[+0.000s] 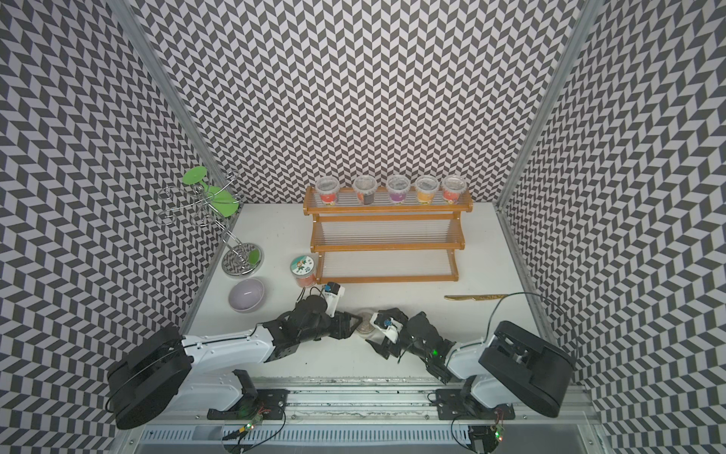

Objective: Place the seed container on the shelf
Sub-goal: Adjust the seed jar at the center of the board, then pick up the seed jar at the center of the board.

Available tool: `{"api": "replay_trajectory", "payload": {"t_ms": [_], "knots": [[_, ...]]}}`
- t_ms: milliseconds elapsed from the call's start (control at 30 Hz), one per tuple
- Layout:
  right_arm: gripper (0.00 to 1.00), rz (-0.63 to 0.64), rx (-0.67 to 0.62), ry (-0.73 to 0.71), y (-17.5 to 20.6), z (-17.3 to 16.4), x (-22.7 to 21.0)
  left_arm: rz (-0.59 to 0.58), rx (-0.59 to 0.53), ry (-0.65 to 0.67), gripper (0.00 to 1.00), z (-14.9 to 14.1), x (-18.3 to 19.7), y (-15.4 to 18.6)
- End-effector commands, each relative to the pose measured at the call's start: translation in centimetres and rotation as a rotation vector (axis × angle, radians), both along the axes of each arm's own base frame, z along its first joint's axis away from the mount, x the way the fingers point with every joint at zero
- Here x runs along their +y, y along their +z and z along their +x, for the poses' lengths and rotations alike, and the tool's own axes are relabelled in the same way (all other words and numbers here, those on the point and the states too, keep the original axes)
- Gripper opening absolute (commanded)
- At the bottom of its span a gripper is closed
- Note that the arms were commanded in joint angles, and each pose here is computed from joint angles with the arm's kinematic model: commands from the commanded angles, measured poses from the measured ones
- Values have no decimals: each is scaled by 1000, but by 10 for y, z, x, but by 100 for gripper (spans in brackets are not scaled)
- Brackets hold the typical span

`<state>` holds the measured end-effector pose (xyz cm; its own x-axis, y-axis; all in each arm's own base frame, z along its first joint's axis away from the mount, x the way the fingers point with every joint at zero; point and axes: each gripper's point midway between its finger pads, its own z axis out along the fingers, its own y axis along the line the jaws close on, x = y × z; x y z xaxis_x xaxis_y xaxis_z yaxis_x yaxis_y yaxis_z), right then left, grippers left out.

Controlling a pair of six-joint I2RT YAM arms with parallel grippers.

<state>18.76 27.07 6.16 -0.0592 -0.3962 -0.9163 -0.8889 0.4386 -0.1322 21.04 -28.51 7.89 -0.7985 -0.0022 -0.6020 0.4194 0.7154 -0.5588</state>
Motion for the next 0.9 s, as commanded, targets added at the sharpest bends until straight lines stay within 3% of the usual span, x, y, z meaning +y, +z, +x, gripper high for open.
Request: {"api": "replay_trajectory", "payload": {"t_ms": [0, 333, 867], "knots": [[90, 81, -26, 2, 20, 8, 12, -7, -37, 7, 63, 7, -1, 13], [90, 150, 19, 23, 23, 11, 22, 11, -16, -8, 63, 3, 0, 3], [89, 138, 51, 56, 12, 13, 30, 11, -6, -21, 63, 1, -1, 1]]}}
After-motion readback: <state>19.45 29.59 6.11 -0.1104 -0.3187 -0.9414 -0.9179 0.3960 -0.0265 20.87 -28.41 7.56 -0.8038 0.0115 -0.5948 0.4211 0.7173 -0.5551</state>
